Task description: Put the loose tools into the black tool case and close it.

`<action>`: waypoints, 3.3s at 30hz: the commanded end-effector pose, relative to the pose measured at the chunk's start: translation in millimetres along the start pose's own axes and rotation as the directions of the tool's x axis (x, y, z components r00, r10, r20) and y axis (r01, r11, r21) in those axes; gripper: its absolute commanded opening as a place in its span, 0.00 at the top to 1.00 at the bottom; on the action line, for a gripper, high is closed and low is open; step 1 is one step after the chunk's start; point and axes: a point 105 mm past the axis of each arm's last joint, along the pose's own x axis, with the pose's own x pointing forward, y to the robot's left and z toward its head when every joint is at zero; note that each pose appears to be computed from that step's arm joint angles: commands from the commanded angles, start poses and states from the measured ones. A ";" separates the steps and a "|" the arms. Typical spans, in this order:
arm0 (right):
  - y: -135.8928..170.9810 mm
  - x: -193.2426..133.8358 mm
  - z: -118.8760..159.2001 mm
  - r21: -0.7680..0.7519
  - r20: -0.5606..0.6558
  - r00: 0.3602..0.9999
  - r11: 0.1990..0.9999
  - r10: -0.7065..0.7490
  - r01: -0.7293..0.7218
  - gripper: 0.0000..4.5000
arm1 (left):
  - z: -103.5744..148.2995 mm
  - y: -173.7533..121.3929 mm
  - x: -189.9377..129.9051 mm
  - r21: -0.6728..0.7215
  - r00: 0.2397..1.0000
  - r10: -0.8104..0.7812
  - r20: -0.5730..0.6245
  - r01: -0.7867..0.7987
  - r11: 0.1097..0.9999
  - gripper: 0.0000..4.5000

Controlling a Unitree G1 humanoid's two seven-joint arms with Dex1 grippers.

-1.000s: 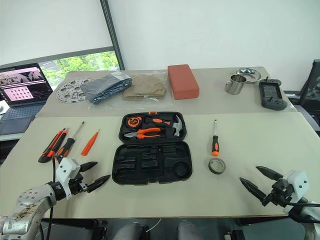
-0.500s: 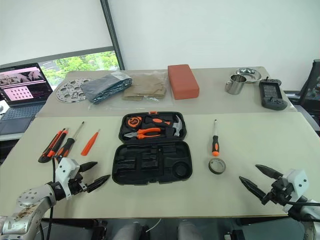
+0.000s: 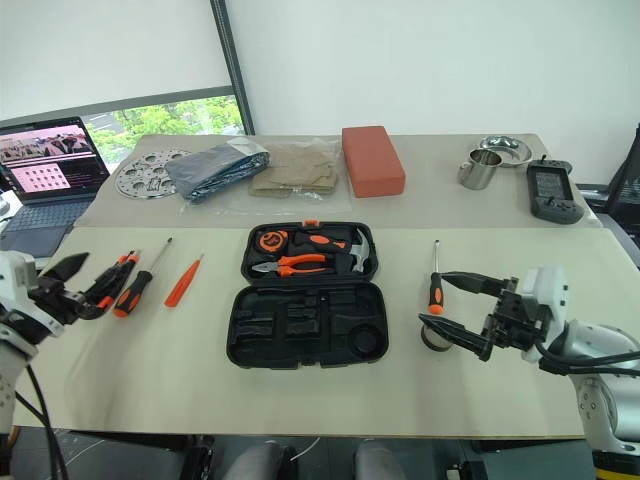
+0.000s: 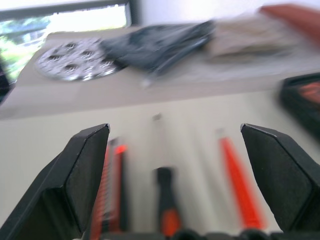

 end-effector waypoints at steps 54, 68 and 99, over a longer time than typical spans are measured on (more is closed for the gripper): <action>5.9 -27.8 27.0 -0.007 0.103 0.992 0.997 -0.071 0.073 0.00 | 66.2 -135.5 65.2 0.307 0.753 -0.658 -0.021 0.631 0.713 0.79; 22.0 -94.6 10.5 0.017 0.028 0.966 0.966 -0.257 0.257 0.00 | 8.0 -250.5 75.5 0.421 0.360 -0.829 -0.429 0.891 0.169 0.79; 30.4 -87.8 22.1 -0.002 0.082 0.954 0.957 -0.288 0.289 0.00 | -26.2 -221.5 78.9 0.349 0.382 -0.652 -0.655 0.918 0.188 0.79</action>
